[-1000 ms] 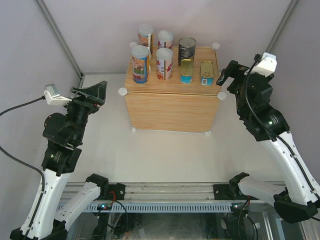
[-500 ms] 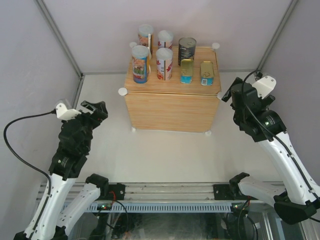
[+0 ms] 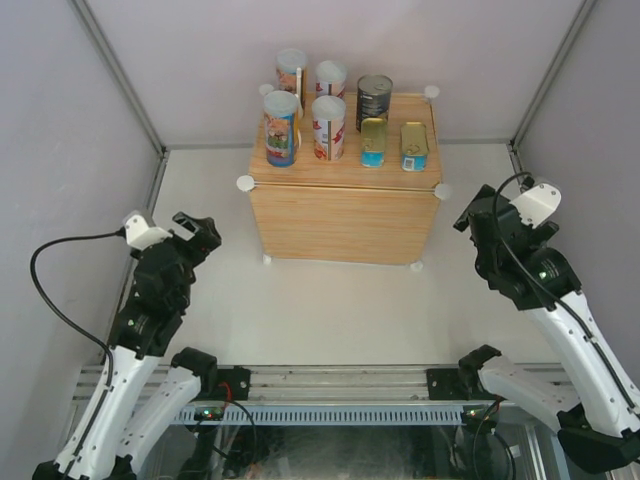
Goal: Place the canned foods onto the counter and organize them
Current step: Reset both arms
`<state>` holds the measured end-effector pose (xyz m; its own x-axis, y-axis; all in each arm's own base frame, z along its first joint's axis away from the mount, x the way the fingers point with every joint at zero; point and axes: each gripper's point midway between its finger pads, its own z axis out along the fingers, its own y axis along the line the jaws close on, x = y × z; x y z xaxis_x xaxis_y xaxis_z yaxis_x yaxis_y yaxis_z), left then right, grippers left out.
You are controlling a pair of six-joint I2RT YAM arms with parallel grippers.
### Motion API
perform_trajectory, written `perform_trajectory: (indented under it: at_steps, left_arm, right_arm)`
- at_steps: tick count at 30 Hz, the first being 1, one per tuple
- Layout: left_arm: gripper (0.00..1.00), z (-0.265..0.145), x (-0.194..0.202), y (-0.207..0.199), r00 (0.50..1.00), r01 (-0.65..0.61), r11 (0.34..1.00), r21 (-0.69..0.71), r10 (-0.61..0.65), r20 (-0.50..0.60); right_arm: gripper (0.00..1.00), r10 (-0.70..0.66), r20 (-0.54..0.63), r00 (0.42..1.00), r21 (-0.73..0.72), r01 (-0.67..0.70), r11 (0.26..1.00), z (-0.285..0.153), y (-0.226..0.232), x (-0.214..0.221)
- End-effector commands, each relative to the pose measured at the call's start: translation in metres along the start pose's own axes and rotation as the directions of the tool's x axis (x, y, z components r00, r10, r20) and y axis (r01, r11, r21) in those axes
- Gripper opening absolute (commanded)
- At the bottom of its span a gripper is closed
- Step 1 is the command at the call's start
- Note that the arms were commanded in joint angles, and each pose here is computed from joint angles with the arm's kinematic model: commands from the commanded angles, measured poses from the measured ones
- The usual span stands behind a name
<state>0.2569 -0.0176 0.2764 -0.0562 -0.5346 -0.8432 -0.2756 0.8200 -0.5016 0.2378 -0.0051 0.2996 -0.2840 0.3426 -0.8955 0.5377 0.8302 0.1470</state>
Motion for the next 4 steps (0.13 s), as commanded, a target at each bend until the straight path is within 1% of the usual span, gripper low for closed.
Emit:
perform_trajectory:
  at_steps: [1, 2, 4]
  left_arm:
    - [0.96, -0.003, -0.013, 0.007, 0.997, 0.037, 0.999, -0.014, -0.036, 0.074]
    - [0.97, -0.003, -0.013, 0.008, 0.996, 0.044, 0.999, -0.016, -0.042, 0.081]
    - [0.97, -0.002, -0.013, 0.010, 0.995, 0.054, 0.998, -0.019, -0.053, 0.089]
  right_arm:
    - [0.95, -0.018, -0.004, 1.000, 0.034, 0.018, 0.999, 0.006, -0.009, 0.016]
    - [0.96, -0.015, -0.016, 1.000, 0.041, 0.016, 0.999, 0.009, -0.011, 0.020]
    - [1.00, 0.008, -0.041, 0.999, 0.038, -0.006, 0.999, 0.010, -0.010, 0.026]
